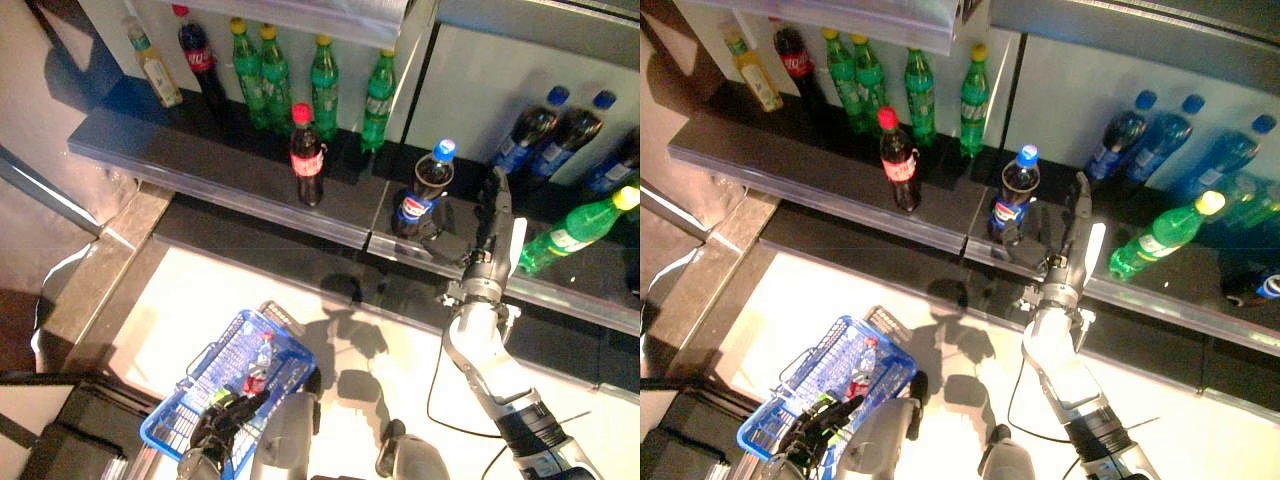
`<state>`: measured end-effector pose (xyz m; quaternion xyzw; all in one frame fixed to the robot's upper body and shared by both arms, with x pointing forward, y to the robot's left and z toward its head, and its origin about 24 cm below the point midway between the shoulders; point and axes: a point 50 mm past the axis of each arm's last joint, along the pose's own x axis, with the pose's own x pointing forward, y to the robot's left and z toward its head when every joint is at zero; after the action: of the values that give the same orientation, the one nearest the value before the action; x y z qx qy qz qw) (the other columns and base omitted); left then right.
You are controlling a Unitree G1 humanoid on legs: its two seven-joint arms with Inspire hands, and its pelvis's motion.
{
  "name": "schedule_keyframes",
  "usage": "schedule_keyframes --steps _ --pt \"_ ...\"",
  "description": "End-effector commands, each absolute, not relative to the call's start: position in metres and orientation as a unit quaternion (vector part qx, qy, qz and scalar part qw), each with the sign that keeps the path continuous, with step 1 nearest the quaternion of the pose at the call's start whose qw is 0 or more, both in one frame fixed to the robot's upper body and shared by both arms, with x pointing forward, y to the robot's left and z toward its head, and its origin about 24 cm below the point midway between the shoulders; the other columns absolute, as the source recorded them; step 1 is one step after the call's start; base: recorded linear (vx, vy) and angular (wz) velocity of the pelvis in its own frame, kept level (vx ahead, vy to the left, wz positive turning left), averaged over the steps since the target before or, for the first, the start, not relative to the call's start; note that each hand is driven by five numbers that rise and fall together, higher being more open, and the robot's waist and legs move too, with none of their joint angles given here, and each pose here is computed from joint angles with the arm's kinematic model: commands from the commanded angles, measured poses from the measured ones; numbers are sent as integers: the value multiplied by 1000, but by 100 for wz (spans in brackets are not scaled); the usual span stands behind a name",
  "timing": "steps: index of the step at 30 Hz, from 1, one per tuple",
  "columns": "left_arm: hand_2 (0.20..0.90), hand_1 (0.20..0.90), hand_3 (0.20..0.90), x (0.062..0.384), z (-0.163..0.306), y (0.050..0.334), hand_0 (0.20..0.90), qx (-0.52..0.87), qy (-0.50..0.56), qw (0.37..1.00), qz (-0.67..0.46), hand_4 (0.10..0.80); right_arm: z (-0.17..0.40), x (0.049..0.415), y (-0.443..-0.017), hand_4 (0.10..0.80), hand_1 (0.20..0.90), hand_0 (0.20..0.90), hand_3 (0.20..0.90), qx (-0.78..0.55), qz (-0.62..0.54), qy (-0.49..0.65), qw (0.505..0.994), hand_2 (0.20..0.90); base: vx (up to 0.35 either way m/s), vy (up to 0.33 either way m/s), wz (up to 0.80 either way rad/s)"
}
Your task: Pick up the drink and place into the basket.
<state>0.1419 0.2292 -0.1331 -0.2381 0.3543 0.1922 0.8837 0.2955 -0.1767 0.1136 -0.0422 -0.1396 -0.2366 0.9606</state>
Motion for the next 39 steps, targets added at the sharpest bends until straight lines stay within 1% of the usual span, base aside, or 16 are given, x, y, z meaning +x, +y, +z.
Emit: schedule_keyframes --steps 1,8,18,20,28,39 --pt "300 300 200 128 -130 221 300 -216 343 906 120 100 186 301 -174 800 900 900 900 31 -251 -290 923 900 -59 24 -3" --pt "300 300 200 143 -123 222 300 -216 323 915 107 100 210 316 -173 800 900 900 900 34 -268 -310 912 900 -25 19 1" --pt "300 300 200 165 -111 218 300 -225 287 927 90 100 233 319 -177 800 900 900 900 51 -288 -341 894 900 -18 -12 -2" --pt "300 300 200 173 -106 216 300 -228 277 930 84 100 246 321 -176 800 900 900 900 57 -290 -356 887 900 -45 -16 -8" --pt "300 300 200 190 -97 216 300 -228 257 935 87 100 278 325 -186 800 900 900 900 77 -315 -388 863 900 -36 -7 -3" --pt "300 300 200 201 -91 218 300 -225 254 937 84 100 313 336 -190 800 900 900 900 93 -302 -395 863 900 -1 1 0"
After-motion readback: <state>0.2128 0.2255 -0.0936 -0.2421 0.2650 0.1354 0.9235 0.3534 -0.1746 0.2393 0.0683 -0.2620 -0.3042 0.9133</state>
